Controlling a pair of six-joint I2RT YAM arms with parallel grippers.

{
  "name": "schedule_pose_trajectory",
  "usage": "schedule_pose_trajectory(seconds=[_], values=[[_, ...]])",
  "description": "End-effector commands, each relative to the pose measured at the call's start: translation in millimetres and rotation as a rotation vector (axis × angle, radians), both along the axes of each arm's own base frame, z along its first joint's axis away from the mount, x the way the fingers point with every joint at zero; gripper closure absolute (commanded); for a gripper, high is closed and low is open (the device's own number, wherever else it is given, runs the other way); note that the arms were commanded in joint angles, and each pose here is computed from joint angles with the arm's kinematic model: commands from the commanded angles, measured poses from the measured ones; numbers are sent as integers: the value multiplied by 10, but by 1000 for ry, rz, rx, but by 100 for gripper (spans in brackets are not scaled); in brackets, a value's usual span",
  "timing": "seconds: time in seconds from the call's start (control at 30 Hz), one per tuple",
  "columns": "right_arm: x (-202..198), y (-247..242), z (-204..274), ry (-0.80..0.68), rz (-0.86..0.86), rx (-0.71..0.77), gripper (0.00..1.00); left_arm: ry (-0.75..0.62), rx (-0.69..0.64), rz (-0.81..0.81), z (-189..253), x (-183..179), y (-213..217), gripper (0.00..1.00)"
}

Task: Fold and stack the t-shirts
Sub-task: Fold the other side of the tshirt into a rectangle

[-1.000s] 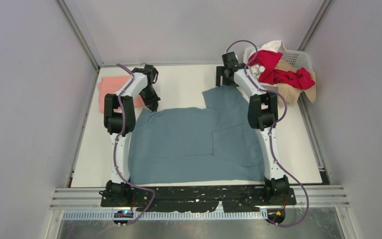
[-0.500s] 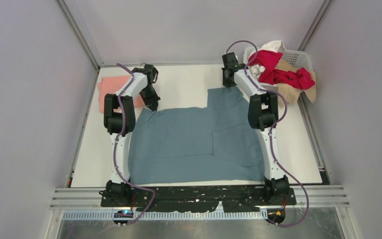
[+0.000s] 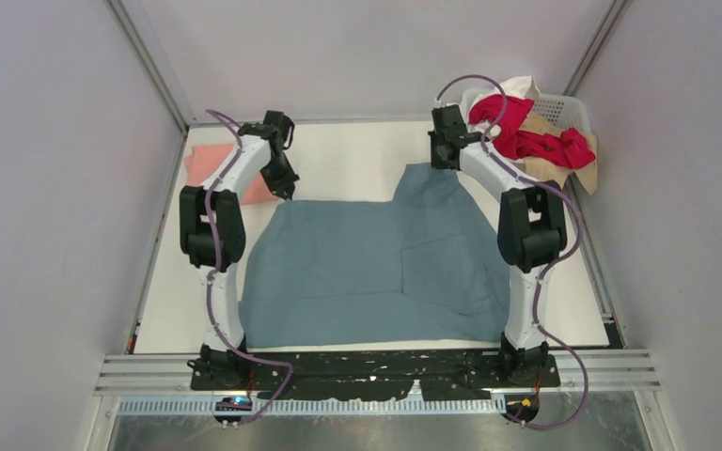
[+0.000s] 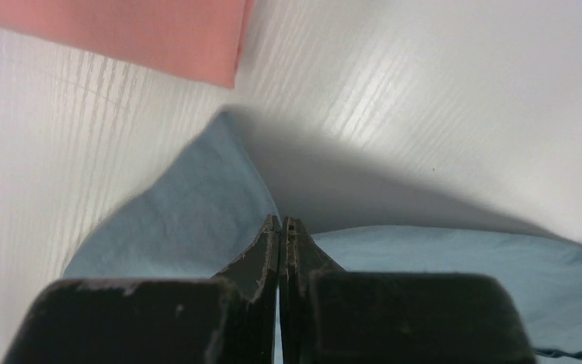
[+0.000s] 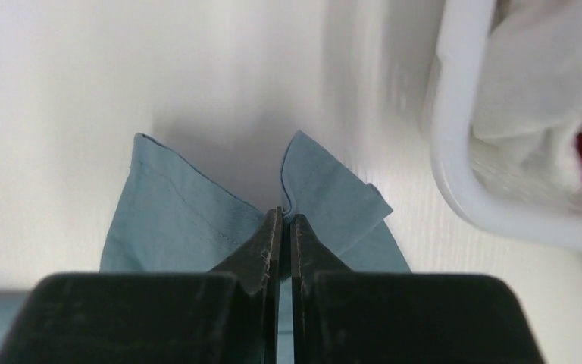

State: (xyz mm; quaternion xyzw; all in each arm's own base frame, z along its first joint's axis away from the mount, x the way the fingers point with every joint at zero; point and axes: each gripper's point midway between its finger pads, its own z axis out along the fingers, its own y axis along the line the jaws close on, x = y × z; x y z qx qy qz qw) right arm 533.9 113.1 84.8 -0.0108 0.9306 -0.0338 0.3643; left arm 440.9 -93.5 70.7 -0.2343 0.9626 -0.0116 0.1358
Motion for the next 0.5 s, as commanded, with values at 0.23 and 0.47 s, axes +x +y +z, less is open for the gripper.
schedule_pose_trajectory(seconds=[0.23,0.47], values=[[-603,114,797,-208,-6,49,94,-61,84,-17,221,-307,-4,100],[-1158,54,879,-217,-11,27,95,-82,163,-11,290,-561,54,100]])
